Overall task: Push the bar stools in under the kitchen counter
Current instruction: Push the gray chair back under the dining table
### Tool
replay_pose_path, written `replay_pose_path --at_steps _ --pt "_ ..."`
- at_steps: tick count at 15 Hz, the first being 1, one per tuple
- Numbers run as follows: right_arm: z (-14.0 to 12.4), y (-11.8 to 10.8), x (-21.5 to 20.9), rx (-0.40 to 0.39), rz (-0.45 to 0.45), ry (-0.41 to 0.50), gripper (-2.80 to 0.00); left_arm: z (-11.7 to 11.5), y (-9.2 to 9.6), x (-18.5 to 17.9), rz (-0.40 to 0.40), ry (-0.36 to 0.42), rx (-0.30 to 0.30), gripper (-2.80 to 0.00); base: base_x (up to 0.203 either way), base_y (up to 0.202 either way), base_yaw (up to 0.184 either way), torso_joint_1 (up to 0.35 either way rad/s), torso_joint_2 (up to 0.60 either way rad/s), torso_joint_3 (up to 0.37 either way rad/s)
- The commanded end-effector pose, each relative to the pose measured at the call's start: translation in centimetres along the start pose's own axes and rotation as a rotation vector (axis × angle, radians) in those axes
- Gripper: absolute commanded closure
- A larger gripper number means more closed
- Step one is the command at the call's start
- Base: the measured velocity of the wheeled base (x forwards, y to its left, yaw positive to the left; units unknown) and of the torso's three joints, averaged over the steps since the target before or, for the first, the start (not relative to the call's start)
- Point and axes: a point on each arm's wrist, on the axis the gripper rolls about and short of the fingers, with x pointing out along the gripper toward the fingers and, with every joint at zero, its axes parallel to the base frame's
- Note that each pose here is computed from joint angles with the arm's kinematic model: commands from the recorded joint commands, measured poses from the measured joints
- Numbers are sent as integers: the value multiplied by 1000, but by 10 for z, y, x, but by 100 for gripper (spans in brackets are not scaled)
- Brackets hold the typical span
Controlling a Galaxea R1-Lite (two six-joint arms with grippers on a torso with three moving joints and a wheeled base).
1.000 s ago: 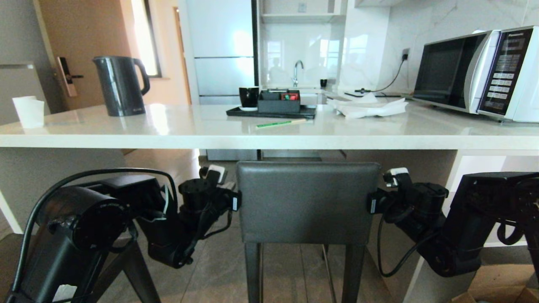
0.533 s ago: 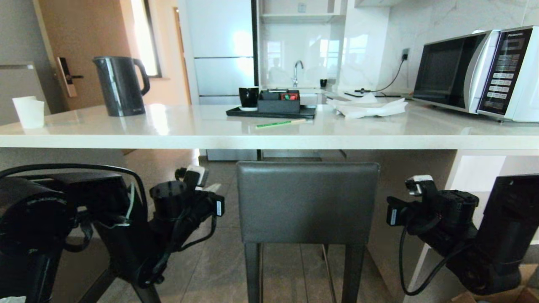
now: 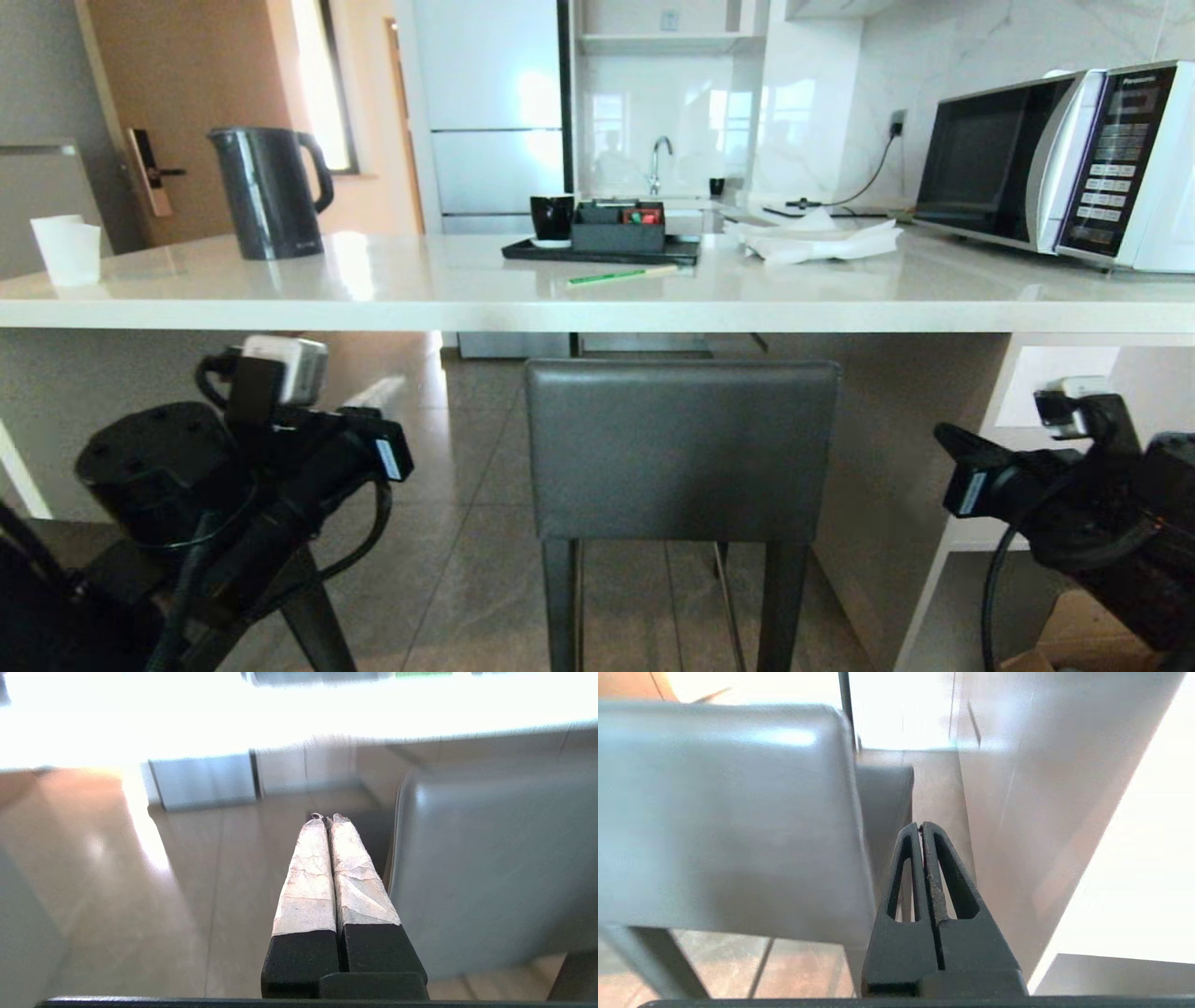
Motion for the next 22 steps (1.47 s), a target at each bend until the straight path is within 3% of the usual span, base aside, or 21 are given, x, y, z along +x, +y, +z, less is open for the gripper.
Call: replay_pose_path --at_steps 1,7,13,16,19,22 --pt "20 1 -36 -2 7 -107 0 34 6 -34 15 -129 -20 0 0 0 0 0 0 0" --pt "52 1 -105 -35 4 -310 0 84 24 -113 117 -258 -41 0 0 0 0 0 0 0" --pt "88 0 -180 -51 3 -294 0 106 43 -174 296 -317 -8 0 0 0 0 0 0 0" --pt "95 -1 -215 -51 4 -306 0 107 42 -208 320 -302 5 0 0 0 0 0 0 0" --pt "93 -1 -235 -54 -11 -348 0 114 38 -240 353 -337 19 0 0 0 0 0 0 0" --pt "81 -1 -259 -56 -20 -356 0 111 32 -272 315 -361 33 0 0 0 0 0 0 0"
